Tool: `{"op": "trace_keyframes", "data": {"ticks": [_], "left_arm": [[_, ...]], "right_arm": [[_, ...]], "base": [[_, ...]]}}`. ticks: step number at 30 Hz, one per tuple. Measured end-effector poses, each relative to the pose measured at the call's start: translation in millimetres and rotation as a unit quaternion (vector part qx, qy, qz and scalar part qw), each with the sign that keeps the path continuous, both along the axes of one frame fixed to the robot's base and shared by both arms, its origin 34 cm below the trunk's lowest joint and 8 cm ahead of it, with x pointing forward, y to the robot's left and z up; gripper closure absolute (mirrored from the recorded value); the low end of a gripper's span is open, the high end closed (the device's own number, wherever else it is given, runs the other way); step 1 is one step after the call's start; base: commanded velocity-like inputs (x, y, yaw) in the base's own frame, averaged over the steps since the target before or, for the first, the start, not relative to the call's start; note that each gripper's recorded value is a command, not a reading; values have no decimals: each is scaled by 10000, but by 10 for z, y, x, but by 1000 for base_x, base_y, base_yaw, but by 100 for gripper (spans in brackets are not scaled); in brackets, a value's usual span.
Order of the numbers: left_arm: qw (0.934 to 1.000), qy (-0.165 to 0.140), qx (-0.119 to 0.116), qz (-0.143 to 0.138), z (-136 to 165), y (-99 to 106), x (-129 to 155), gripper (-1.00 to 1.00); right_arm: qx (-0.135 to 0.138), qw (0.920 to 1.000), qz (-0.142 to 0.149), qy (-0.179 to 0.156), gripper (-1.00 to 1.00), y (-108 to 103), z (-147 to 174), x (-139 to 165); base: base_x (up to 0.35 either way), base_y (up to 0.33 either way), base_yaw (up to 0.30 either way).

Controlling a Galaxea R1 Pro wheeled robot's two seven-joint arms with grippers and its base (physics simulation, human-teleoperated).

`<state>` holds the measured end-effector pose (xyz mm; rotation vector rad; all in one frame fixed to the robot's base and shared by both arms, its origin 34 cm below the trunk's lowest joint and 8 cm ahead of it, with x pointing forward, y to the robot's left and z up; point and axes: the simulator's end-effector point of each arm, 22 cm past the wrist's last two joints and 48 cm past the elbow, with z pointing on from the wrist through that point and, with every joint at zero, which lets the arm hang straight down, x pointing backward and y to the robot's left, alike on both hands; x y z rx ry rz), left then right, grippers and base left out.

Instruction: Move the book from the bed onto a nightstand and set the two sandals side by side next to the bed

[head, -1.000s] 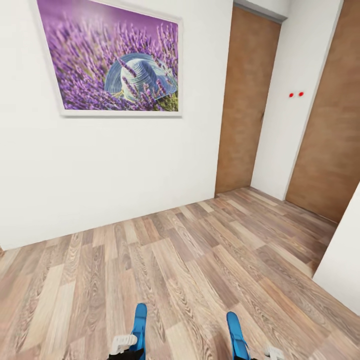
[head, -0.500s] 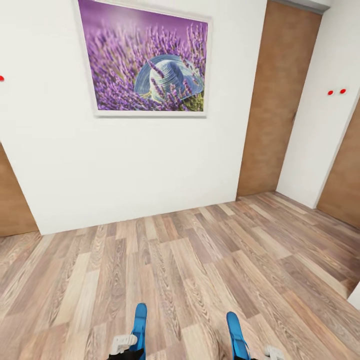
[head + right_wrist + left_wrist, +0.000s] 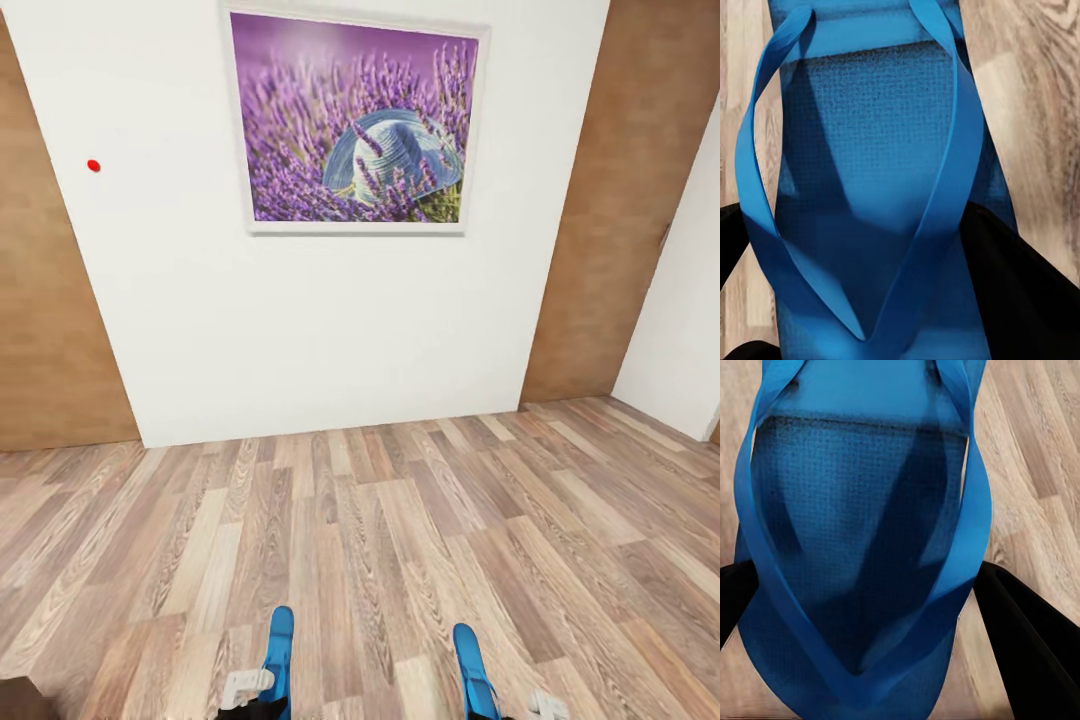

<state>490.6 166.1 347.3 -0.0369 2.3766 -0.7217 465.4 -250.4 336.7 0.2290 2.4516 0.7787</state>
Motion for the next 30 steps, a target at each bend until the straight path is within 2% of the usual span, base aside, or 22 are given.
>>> {"op": "trace_keyframes", "data": {"ticks": [12, 30], "left_arm": [[10000, -1, -3, 4, 1, 0, 2, 100], [10000, -1, -2, 4, 1, 0, 2, 100]], "right_arm": [[2, 10000, -8, -3, 100, -2, 2, 3], [31, 10000, -33, -32, 100, -59, 29, 19]], "base": [[0, 0, 256], [0, 0, 16]]}}
